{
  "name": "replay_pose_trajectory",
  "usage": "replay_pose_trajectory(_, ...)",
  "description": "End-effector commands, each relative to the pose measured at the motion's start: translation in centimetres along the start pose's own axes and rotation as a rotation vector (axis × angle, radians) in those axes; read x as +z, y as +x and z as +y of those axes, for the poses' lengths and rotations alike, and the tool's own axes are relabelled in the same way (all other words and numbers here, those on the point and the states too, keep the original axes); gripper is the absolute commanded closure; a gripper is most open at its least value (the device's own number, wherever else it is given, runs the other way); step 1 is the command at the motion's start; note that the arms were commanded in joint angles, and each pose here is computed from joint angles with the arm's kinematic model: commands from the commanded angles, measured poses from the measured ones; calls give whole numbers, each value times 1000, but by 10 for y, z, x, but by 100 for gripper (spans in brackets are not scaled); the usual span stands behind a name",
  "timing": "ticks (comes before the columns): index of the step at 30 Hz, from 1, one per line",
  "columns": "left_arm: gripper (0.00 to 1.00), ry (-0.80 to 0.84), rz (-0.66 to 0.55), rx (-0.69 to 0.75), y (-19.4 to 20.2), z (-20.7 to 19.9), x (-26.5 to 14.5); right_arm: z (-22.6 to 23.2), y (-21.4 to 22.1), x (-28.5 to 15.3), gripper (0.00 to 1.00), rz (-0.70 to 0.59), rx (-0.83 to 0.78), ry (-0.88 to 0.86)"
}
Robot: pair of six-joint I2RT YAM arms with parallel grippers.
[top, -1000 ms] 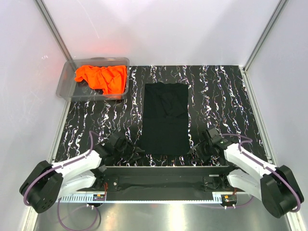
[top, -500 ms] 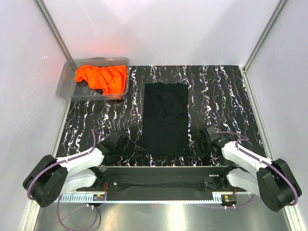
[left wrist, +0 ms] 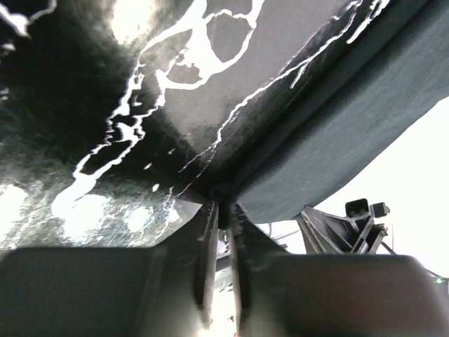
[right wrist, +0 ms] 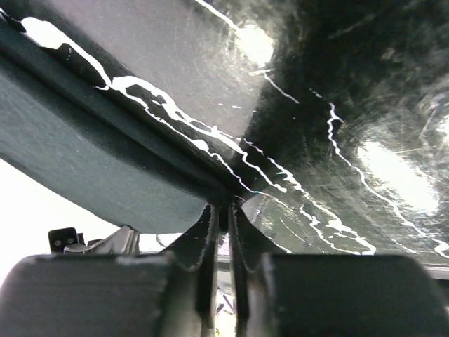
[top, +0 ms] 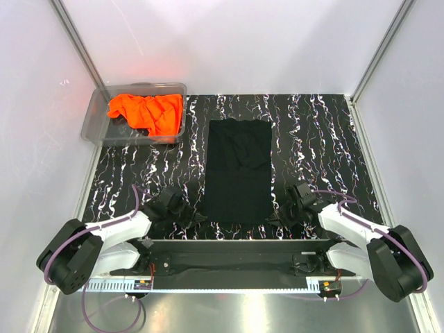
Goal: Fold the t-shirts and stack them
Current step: Fold the tshirt
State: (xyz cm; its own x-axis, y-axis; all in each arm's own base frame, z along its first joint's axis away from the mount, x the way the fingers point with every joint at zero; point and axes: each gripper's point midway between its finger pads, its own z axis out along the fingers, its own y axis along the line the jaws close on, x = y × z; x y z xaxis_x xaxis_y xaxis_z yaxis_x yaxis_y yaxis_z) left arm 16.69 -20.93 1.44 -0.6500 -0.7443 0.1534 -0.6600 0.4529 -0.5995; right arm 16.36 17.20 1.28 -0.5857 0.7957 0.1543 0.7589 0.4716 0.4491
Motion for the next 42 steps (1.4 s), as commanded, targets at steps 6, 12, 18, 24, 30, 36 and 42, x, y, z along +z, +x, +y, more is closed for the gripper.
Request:
replay_pose_trajectory(6, 100, -51, -27, 59, -7, 19, -3, -13, -1, 1, 100, -11, -85, 45)
replay_pose_trajectory(12, 100, -3, -16, 99, -1, 13, -24, 4, 15, -17, 100, 38, -183, -38)
replay_pose_trajectory(18, 100, 79, 5, 119, 13, 8, -49, 8, 41, -40, 100, 63, -258, -70)
replay_pose_trajectory(24, 100, 157, 60, 141, 31, 6, -72, 1, 59, -66, 100, 102, -285, -92)
replay_pose_trajectory(30, 100, 212, 71, 176, 38, 1, -102, -6, 75, -89, 100, 127, -331, -93)
replay_pose_trajectory(36, 100, 233, 77, 189, 42, 3, -123, -5, 89, -108, 100, 147, -357, -120)
replay_pose_trajectory(42, 100, 261, 64, 199, 43, 0, -143, 0, 100, -118, 100, 161, -373, -142)
